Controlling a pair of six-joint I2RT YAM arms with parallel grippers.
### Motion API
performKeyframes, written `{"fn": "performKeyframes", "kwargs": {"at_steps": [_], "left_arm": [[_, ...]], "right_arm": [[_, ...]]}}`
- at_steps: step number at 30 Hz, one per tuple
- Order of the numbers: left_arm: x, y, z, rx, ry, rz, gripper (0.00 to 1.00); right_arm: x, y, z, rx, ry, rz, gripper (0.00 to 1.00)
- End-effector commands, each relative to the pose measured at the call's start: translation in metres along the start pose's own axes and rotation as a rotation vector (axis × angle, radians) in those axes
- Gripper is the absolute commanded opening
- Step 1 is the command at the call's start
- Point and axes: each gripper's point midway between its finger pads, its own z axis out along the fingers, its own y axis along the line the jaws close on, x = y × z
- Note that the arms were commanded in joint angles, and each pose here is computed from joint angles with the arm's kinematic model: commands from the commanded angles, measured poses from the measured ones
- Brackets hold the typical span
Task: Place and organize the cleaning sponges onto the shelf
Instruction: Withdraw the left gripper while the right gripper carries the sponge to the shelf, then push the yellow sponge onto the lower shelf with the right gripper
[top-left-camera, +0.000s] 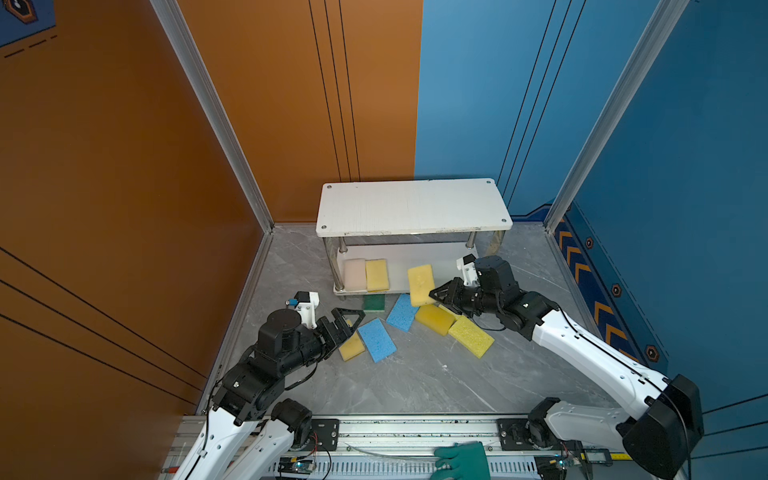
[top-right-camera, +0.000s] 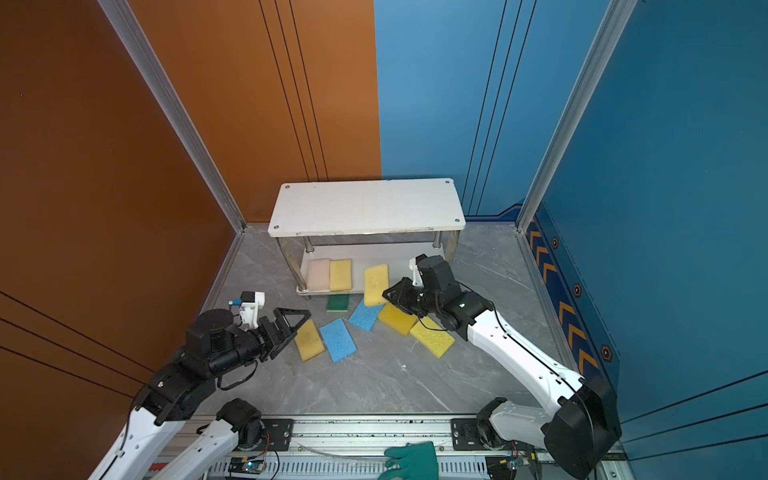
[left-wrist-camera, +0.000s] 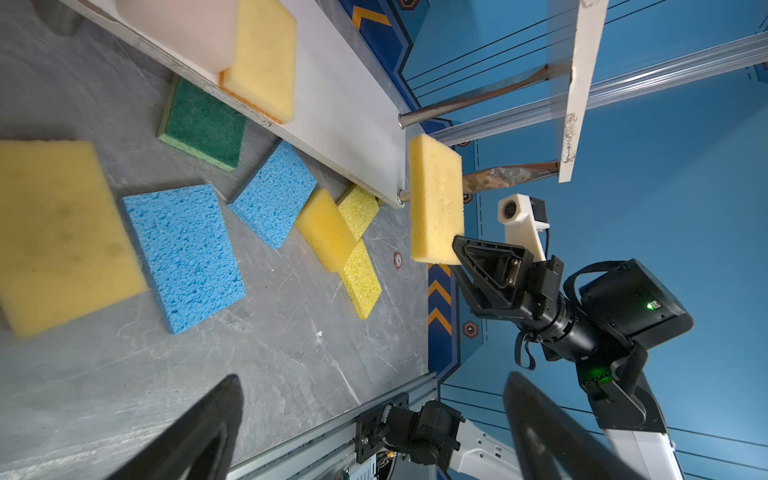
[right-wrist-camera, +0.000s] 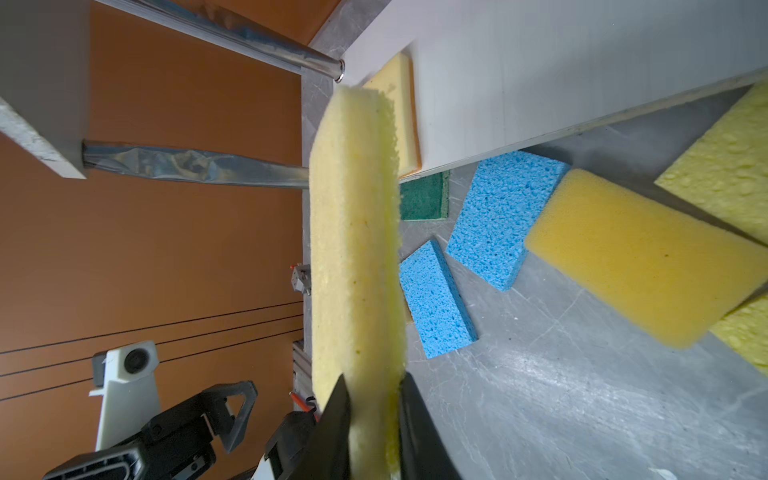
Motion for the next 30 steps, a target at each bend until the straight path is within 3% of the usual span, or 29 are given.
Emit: {"fn": "performKeyframes", "kwargs": {"at_steps": [1,20,30], "left_arm": [[0.007,0.02,-0.002,-0.068,0.015,0.003,0.98],[0.023,0.028,-0.015,-0.045,0.064,-0.031,0.98],[0.03,0.035,-0.022,-0.054,0.077,-0.048,0.98]], "right_arm": [[-0.021,0.001,0.013,0.041,-0.091,-0.073,0.2],[-0.043,-0.018,0.102,0.091,-0.078,-0.1,0.2],[-0.05,-0.027,0.129,0.109,-0.046,-0.111,0.2]]}}
